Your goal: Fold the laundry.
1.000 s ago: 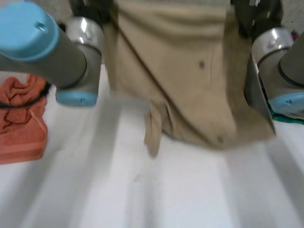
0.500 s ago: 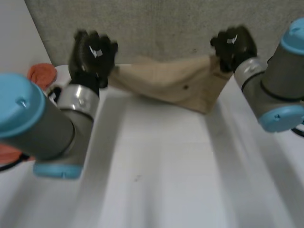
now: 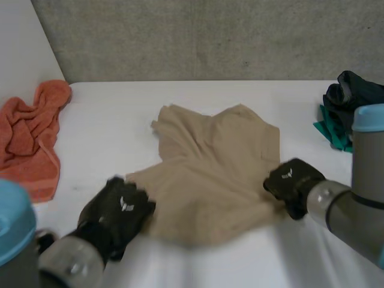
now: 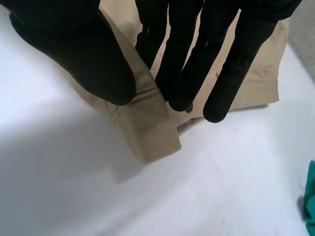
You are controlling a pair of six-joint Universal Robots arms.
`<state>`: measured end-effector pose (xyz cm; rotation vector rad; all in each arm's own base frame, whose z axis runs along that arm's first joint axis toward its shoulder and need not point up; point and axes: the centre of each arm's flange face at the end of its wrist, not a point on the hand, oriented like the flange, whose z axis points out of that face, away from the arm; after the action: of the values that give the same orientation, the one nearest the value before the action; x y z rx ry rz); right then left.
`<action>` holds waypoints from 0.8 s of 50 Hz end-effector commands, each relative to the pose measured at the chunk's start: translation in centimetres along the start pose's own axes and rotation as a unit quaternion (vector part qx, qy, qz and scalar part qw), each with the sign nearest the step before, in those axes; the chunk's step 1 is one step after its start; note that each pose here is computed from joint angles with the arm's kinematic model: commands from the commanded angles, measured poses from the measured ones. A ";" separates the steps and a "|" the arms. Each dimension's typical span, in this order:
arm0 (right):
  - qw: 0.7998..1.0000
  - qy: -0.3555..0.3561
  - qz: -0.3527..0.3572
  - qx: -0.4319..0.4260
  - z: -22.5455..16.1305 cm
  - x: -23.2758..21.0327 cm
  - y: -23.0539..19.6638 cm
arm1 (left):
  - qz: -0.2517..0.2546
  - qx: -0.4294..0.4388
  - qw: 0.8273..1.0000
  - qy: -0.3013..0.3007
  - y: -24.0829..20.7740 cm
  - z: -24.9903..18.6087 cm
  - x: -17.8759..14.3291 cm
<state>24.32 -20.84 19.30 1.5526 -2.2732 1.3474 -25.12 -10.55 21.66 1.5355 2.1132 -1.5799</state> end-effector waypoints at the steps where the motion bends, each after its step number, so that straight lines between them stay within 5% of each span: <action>1: 0.995 -0.038 -0.077 -0.042 -2.8 -1.3 1.4 | 0.030 -0.026 0.997 0.073 0.6 -3.9 2.0; 8: 0.999 0.008 -0.033 0.025 -1.5 -0.5 0.3 | 0.020 0.009 0.998 0.051 -0.2 -2.5 2.1; 20: 0.986 0.060 0.079 0.133 0.2 1.2 -1.8 | -0.038 0.064 0.994 -0.080 -1.6 4.6 -2.5; 40: 0.986 0.028 0.148 0.074 -5.5 3.0 -1.6 | -0.057 0.037 0.994 -0.086 -1.4 11.2 -2.3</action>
<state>23.00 -20.74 24.92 1.2291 -2.4450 1.6913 -29.98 -19.85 18.95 1.2945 2.1064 -1.7838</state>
